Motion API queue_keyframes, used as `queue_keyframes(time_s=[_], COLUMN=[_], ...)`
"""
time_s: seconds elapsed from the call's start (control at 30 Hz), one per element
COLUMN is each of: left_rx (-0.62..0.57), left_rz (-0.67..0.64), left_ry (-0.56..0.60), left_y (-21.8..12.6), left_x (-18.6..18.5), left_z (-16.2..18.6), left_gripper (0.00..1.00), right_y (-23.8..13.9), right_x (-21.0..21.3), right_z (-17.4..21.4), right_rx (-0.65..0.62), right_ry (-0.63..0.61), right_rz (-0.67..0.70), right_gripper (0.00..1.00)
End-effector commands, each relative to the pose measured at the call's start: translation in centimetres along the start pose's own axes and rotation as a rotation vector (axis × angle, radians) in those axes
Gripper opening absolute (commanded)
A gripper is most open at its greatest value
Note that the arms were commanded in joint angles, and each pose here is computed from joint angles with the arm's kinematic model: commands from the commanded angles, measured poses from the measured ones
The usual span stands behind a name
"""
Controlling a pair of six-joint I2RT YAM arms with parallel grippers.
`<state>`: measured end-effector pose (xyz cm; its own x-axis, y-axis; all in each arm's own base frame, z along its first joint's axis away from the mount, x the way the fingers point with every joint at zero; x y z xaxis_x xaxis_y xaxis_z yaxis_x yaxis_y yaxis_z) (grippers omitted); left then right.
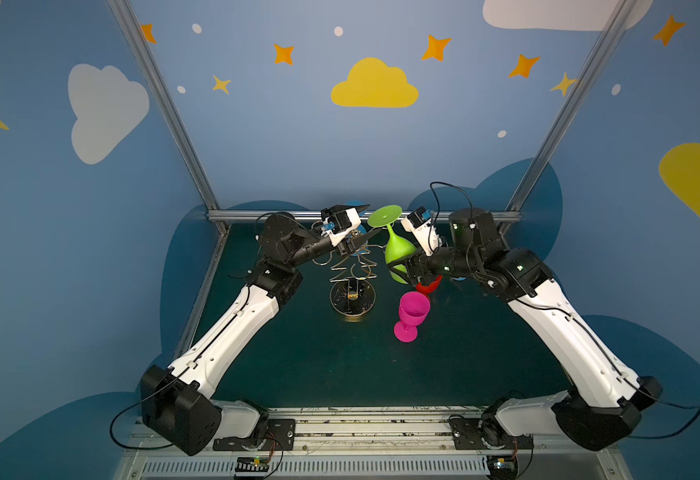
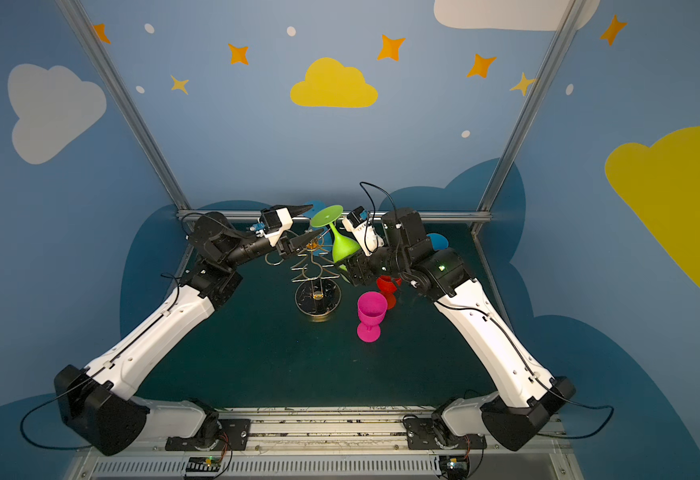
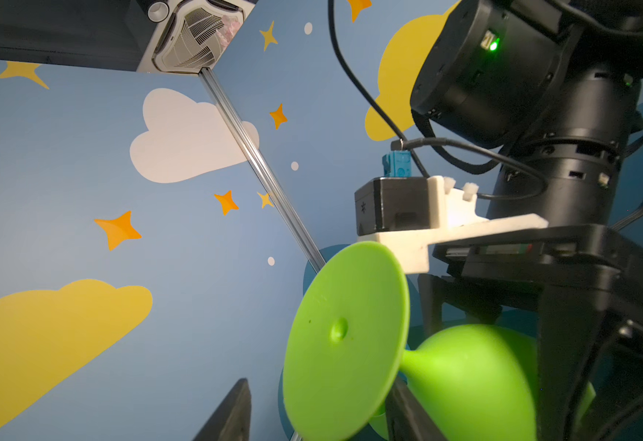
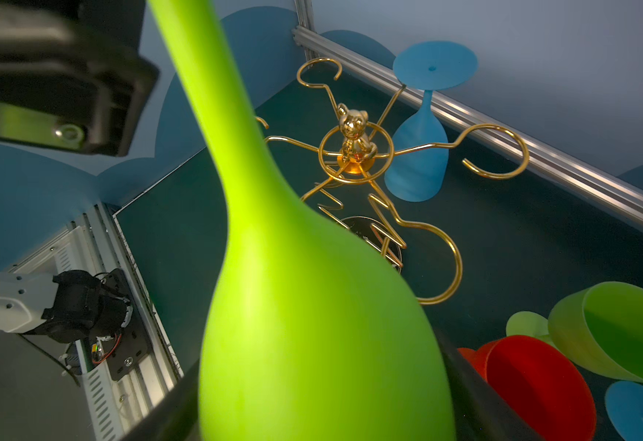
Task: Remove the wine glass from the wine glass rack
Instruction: 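Open the left gripper and pull it back while the right gripper holds the glass, then turn the green glass upright and lower it onto the table with the right gripper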
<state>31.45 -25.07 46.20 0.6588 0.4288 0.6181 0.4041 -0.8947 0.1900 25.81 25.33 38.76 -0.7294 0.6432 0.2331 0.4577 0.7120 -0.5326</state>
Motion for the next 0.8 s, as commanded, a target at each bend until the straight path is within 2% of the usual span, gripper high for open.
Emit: queue_keyframes(time_s=[0.0, 0.2, 0.3, 0.4, 0.53, 0.63, 0.77], left_rx=[-0.008, -0.008, -0.004, -0.004, 0.007, 0.041, 0.076], left_rz=[0.010, 0.003, -0.005, -0.031, -0.101, -0.168, -0.232], left_ry=[0.038, 0.039, 0.040, 0.040, 0.013, -0.037, -0.178], left_y=[0.3, 0.2, 0.2, 0.1, -0.3, -0.8, -1.6], left_x=[0.3, 0.5, 0.5, 0.9, 1.6, 2.2, 2.4], left_z=[-0.6, -0.8, -0.7, -0.8, -0.8, -0.2, 0.9], left_gripper=[0.47, 0.31, 0.17, 0.04, 0.03, 0.03, 0.03], right_y=[-0.1, 0.2, 0.2, 0.0, -0.7, -1.9, -4.5], right_x=[0.7, 1.0, 1.2, 1.4, 1.8, 2.3, 2.4], right_z=[-0.2, 0.0, 0.0, -0.1, -0.6, -1.6, -3.0], right_rx=[0.011, 0.026, 0.026, 0.018, -0.029, -0.120, -0.267], right_ry=[0.002, 0.009, 0.014, 0.022, 0.032, 0.033, 0.043], right_rz=[-0.014, -0.027, -0.037, -0.042, -0.070, -0.104, -0.139], right_gripper=[0.12, 0.15, 0.19, 0.32, 0.69, 0.81, 0.84])
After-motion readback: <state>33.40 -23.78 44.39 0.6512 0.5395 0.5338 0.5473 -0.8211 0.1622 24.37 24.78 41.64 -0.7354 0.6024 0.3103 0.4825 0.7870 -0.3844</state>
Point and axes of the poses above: each gripper's point midway between its finger pads, its own y axis out along the fingers, its own x axis along the line the jaws close on, z = x × y, the point moved 3 cm from there along -y, back along the fingers, and after that the axes turned 7 degrees about y, right-handed, at the moved point
